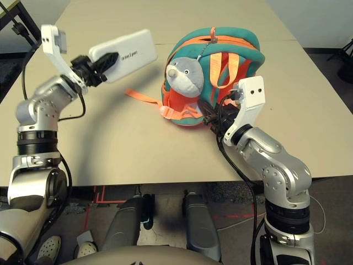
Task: Put the pencil case into the backpack and zip it.
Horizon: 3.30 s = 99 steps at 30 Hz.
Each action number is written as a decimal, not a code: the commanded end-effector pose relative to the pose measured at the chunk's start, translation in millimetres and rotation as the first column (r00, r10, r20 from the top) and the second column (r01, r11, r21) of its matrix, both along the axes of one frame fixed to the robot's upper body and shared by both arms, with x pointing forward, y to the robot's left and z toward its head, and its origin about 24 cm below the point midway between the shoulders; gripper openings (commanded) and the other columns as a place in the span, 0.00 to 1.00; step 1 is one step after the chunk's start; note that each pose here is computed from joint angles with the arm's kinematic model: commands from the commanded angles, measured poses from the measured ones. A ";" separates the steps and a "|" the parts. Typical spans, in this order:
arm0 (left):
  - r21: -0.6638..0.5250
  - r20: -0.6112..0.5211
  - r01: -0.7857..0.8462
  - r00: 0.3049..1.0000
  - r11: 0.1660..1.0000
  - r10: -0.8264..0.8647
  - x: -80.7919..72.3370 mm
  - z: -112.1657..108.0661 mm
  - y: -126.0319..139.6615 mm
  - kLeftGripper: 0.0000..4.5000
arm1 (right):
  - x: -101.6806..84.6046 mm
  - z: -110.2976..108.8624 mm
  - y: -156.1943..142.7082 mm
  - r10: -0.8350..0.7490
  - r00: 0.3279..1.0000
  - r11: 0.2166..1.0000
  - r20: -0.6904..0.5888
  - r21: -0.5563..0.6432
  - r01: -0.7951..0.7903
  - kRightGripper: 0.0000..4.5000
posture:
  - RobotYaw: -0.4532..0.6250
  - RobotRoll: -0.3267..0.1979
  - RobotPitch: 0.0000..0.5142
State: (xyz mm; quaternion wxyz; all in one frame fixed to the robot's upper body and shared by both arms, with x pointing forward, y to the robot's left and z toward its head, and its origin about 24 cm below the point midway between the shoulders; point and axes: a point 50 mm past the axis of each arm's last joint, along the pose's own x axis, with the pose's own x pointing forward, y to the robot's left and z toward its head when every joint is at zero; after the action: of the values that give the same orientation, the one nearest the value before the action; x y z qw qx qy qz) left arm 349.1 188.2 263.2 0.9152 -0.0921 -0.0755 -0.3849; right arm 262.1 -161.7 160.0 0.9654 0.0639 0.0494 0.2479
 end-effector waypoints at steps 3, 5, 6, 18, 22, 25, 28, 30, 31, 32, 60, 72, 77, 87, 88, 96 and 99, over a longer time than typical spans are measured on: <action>0.037 0.101 0.145 0.984 0.989 -0.148 -14.8 43.8 1.7 0.27 | 2.1 -15.8 3.3 0.026 0.996 0.999 -0.087 -0.032 -0.029 0.09 | 0.29 0.62 0.36; 0.054 0.113 0.167 0.978 0.984 -0.173 -17.8 53.8 3.8 0.27 | 2.5 -17.3 3.9 0.029 0.995 0.999 -0.093 -0.038 -0.032 0.09 | 0.29 0.62 0.37; 0.060 0.121 0.175 0.976 0.983 -0.181 -19.0 58.3 4.8 0.27 | 2.6 -17.9 4.3 0.030 0.995 0.999 -0.095 -0.040 -0.034 0.09 | 0.29 0.62 0.37; 0.148 0.117 0.298 0.942 0.943 -0.316 -34.3 76.6 4.3 0.27 | 5.1 -21.3 6.5 0.036 0.993 0.997 -0.109 -0.057 -0.042 0.09 | 0.29 0.62 0.37; 0.168 0.083 0.327 0.935 0.930 -0.344 -36.0 70.3 0.9 0.27 | 5.7 -22.2 7.0 0.037 0.993 0.997 -0.111 -0.059 -0.043 0.09 | 0.29 0.62 0.37; 0.177 0.071 0.334 0.934 0.926 -0.351 -37.2 69.8 2.7 0.27 | 6.3 -22.7 7.2 0.037 0.993 0.997 -0.113 -0.061 -0.044 0.09 | 0.29 0.62 0.37; 0.192 0.056 0.343 0.932 0.920 -0.359 -38.6 69.2 5.0 0.27 | 6.8 -22.9 7.2 0.037 0.993 0.997 -0.114 -0.063 -0.044 0.09 | 0.29 0.62 0.37; 0.205 0.044 0.352 0.929 0.914 -0.367 -39.8 68.4 6.4 0.27 | 7.2 -23.1 7.1 0.038 0.993 0.997 -0.115 -0.064 -0.046 0.09 | 0.29 0.62 0.37; 0.208 0.038 0.357 0.927 0.911 -0.372 -40.3 68.0 6.9 0.27 | 7.4 -23.2 7.2 0.039 0.993 0.997 -0.115 -0.064 -0.046 0.09 | 0.29 0.62 0.37; 0.213 0.031 0.361 0.926 0.908 -0.376 -40.6 67.5 7.4 0.27 | 7.7 -23.3 7.2 0.039 0.993 0.997 -0.115 -0.065 -0.047 0.09 | 0.29 0.62 0.37; 0.403 0.011 0.376 0.910 0.834 -0.415 -17.8 36.2 -9.4 0.27 | 24.7 27.6 4.6 0.139 0.990 0.990 -0.025 -0.026 -0.139 0.09 | 0.28 0.62 0.36; 0.423 -0.035 0.442 0.880 0.791 -0.474 5.9 16.0 -44.0 0.27 | 29.5 30.5 5.8 0.168 0.986 0.985 -0.022 -0.043 -0.169 0.09 | 0.30 0.62 0.34; 0.387 -0.049 0.468 0.871 0.795 -0.489 22.7 2.8 -72.2 0.27 | 31.4 29.8 8.1 0.178 0.984 0.983 -0.020 -0.050 -0.179 0.09 | 0.31 0.62 0.34; 0.350 -0.020 0.396 0.909 0.849 -0.416 38.5 -15.3 -97.2 0.58 | 32.1 27.5 11.7 0.191 0.981 0.980 -0.017 -0.060 -0.192 0.09 | 0.30 0.62 0.34; 0.346 -0.010 0.395 0.909 0.851 -0.417 37.0 -12.3 -93.4 0.65 | 31.9 27.2 11.6 0.190 0.982 0.980 -0.017 -0.061 -0.191 0.09 | 0.30 0.62 0.35; 0.330 0.063 0.333 0.926 0.883 -0.373 21.8 8.9 -63.7 1.00 | 31.8 24.3 12.3 0.191 0.981 0.980 -0.021 -0.060 -0.192 0.09 | 0.31 0.62 0.36; 0.330 0.069 0.308 0.935 0.892 -0.349 13.5 12.7 -50.8 1.00 | 32.8 23.5 12.9 0.192 0.981 0.979 -0.023 -0.060 -0.193 0.09 | 0.31 0.62 0.36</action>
State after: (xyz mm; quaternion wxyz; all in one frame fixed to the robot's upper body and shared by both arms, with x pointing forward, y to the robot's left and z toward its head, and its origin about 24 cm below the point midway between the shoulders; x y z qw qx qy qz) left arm 367.5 131.3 273.0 0.8303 0.0721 -0.0520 -0.5501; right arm 295.8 -154.0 189.4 0.9434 0.0319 0.0598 0.3247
